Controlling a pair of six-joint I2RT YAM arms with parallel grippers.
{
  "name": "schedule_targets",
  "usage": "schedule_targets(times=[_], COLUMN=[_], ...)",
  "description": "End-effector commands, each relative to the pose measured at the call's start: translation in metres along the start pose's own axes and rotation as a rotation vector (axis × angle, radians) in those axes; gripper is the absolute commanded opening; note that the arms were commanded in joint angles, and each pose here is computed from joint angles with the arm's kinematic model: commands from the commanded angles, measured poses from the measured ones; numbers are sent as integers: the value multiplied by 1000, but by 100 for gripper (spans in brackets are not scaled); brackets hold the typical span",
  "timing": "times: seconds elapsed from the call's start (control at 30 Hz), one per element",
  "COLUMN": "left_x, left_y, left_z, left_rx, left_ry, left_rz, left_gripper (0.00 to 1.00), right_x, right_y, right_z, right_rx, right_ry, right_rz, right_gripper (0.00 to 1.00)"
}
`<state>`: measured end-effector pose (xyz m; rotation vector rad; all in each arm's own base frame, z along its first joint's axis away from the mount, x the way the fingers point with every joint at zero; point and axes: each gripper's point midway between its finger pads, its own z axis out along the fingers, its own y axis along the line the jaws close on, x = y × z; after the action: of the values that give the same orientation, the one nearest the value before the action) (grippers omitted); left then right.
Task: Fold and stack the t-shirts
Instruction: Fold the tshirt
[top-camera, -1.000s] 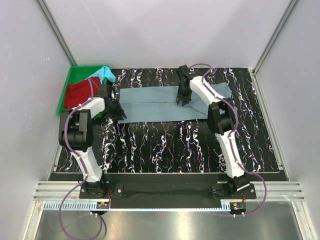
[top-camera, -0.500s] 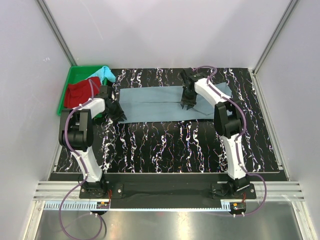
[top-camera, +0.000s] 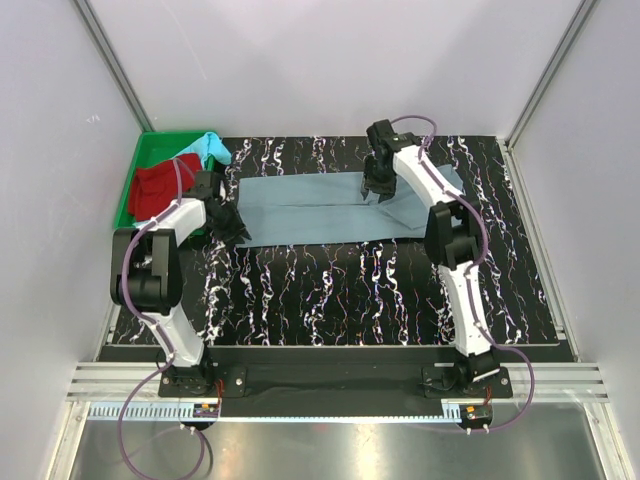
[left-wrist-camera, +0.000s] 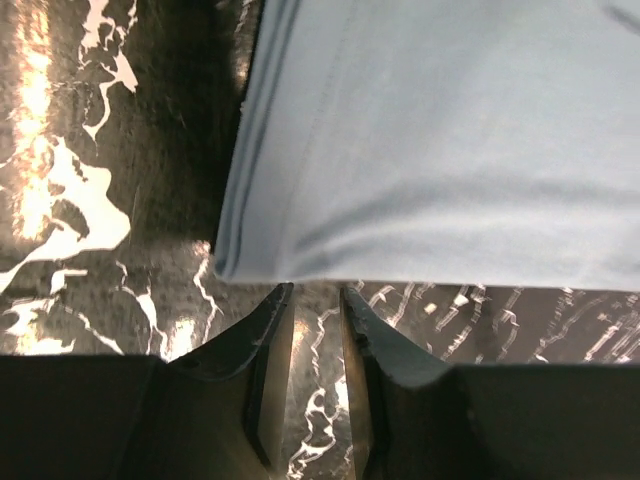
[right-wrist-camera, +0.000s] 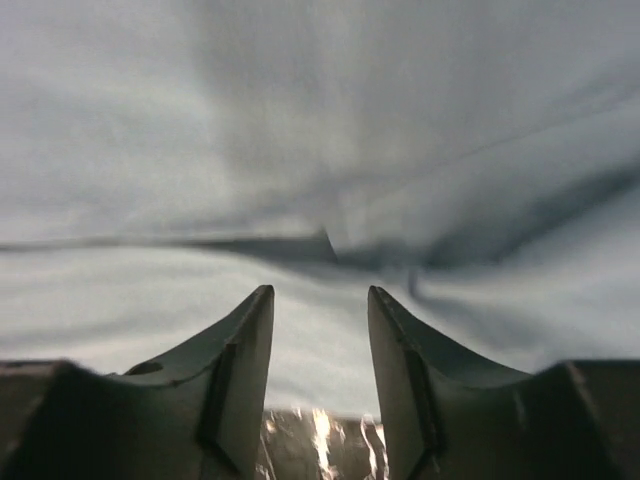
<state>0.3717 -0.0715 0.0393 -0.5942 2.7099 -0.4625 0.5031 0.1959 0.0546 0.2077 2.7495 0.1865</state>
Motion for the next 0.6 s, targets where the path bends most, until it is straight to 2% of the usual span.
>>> schedule_targets(times=[0.0, 0.07, 0.1, 0.23, 0.27, 0.33, 0.4, 0.5, 0.57], left_x=[-13, -15, -18, -21, -19, -18, -16, -14, -14], left_y=[-19, -22, -24, -26, -25, -23, -18, -13, -10], left_z=[-24, -24, -24, -17, -11, -5, 4, 11, 14], left_rx=[64, 75, 80, 83, 81, 75, 59, 39, 27], left_ry=[-63, -60, -64, -49, -33, -16, 2, 10, 13], left_rz=[31, 34, 36, 36, 37, 32, 23, 22, 24], left_gripper=[30, 30, 30, 30, 30, 30, 29, 29, 29], right_x=[-8, -9, 4, 14, 17, 22, 25, 31, 32], right_y=[-5, -18, -30, -85, -112, -134, -164, -182, -186], right_z=[-77, -106, -102, -116, -114, -111, -102, -83, -71], right_rx=[-37, -43, -17, 19, 34, 10, -9, -74, -78], right_ry=[-47, -77, -43, -48, -58, -48, -46, -19, -5], right_rz=[-15, 1, 6, 104, 174, 251, 371, 491, 516], right_gripper=[53, 55, 56, 54, 51, 45, 31, 21, 14])
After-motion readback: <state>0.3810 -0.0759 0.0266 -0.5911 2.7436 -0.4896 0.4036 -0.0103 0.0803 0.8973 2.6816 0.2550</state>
